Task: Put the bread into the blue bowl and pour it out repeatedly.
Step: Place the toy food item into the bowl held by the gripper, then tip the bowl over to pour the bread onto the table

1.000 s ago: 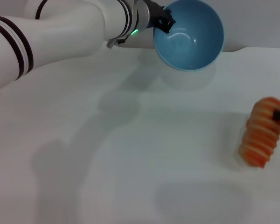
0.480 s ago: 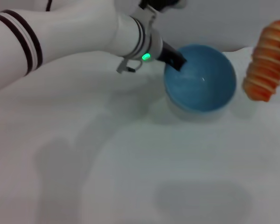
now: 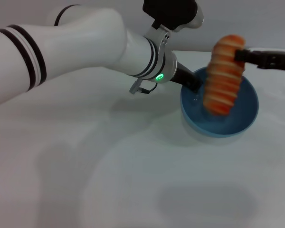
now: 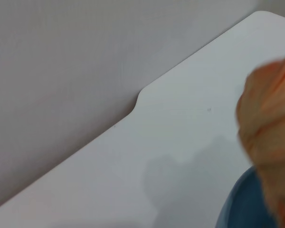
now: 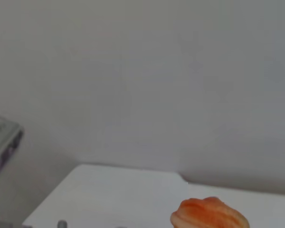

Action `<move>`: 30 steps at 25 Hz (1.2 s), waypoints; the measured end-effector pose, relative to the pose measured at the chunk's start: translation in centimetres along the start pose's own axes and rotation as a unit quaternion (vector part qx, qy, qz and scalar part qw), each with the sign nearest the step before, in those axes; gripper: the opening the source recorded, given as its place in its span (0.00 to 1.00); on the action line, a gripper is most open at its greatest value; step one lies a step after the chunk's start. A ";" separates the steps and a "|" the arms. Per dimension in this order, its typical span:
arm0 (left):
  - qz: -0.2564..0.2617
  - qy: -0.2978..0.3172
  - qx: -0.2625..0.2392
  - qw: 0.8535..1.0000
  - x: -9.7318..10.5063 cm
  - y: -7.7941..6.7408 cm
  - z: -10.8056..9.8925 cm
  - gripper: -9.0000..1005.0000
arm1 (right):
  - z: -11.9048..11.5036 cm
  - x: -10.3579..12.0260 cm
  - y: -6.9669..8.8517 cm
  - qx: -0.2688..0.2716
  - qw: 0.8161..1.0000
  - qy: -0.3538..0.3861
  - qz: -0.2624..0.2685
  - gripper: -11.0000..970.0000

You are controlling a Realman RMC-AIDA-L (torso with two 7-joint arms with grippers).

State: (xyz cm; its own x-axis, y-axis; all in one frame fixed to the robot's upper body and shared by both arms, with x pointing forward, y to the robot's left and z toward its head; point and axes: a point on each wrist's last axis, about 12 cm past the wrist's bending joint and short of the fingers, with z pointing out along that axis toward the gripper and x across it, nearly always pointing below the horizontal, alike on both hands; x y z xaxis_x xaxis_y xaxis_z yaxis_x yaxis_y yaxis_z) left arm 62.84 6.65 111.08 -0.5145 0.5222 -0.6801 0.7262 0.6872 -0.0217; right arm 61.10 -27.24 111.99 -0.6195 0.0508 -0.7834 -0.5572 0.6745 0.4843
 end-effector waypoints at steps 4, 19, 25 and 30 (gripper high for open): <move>-0.011 -0.001 -0.002 1.000 0.4 0.4 -0.1 0.01 | 0.8 1.0 -0.1 0.002 1.000 0.011 0.013 0.10; -0.014 -0.009 -0.012 1.000 0.6 1.0 -0.1 0.01 | 0.6 1.4 0.2 -0.006 1.000 -0.004 -0.015 0.41; -0.013 -0.017 -0.020 1.000 0.6 1.3 -0.1 0.01 | -1.8 0.8 -1.3 0.048 0.995 -0.053 -0.074 0.55; -0.017 -0.027 -0.029 0.999 0.4 1.8 -0.2 0.01 | -3.7 0.1 -1.9 0.082 0.979 -0.114 -0.151 0.55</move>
State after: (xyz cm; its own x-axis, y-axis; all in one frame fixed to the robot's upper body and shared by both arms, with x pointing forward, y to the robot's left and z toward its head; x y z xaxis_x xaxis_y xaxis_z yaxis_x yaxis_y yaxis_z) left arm 63.83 8.22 110.89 -0.5127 0.4705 -0.7182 0.6797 0.7335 -0.0046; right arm 60.06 -31.26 112.49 -0.2907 -0.0181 -0.9566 -0.5884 0.7918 0.1639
